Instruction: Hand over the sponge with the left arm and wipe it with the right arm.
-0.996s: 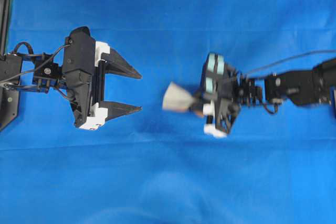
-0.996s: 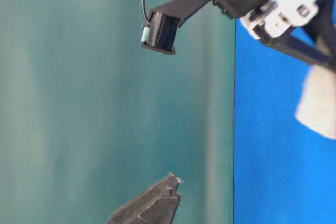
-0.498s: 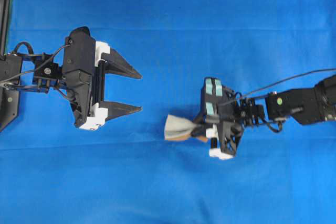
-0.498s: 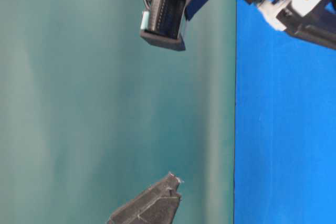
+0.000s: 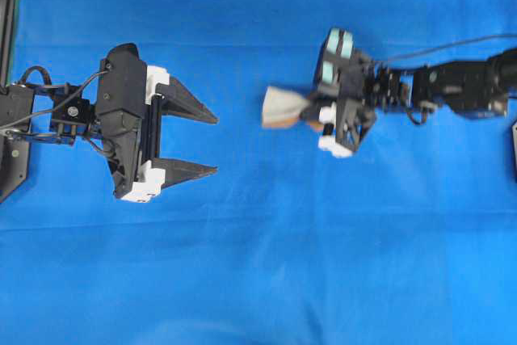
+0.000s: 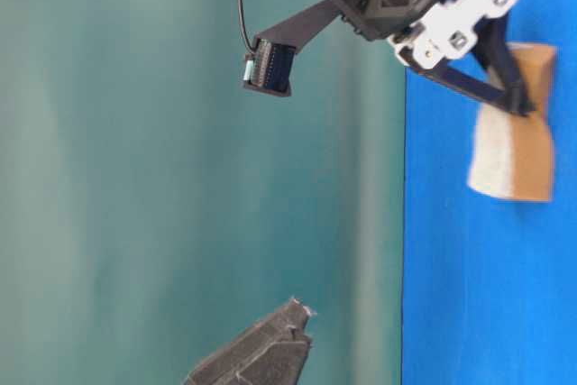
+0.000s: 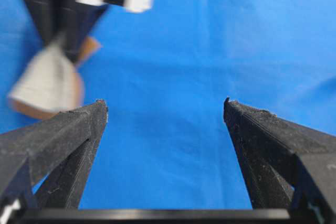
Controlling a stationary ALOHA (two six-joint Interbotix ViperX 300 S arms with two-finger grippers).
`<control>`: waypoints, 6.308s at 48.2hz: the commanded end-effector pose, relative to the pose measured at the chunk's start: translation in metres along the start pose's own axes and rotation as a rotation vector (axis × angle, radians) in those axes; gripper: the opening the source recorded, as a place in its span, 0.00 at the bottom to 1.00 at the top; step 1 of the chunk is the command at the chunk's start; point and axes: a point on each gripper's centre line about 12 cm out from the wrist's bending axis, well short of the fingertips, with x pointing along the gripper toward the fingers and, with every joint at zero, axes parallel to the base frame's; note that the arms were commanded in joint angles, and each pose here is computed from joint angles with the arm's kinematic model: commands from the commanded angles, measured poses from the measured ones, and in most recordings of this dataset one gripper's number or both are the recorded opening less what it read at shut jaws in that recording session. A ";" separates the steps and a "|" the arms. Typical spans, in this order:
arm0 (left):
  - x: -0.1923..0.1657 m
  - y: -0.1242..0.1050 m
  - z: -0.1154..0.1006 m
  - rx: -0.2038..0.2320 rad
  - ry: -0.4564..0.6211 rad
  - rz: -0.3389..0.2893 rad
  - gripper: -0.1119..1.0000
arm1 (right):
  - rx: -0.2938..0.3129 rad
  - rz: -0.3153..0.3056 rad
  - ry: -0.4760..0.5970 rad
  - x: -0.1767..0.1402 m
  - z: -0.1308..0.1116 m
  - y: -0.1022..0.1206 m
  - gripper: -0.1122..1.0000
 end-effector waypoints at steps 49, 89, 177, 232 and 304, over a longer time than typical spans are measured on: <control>-0.002 -0.004 0.009 0.007 -0.034 -0.012 0.89 | -0.083 0.340 0.004 -0.034 -0.020 0.173 0.29; -0.001 -0.004 0.009 0.002 -0.033 -0.012 0.89 | -0.068 0.081 0.008 -0.006 0.007 0.041 0.29; -0.002 -0.003 0.007 0.006 -0.025 -0.011 0.89 | -0.144 0.164 -0.221 -0.130 0.071 0.072 0.77; -0.101 -0.004 0.014 0.012 -0.186 -0.034 0.89 | -0.121 0.182 -0.388 -0.231 0.049 0.052 0.77; -0.172 0.007 -0.063 0.061 -0.231 -0.039 0.89 | -0.071 0.211 -0.481 -0.254 -0.047 0.025 0.76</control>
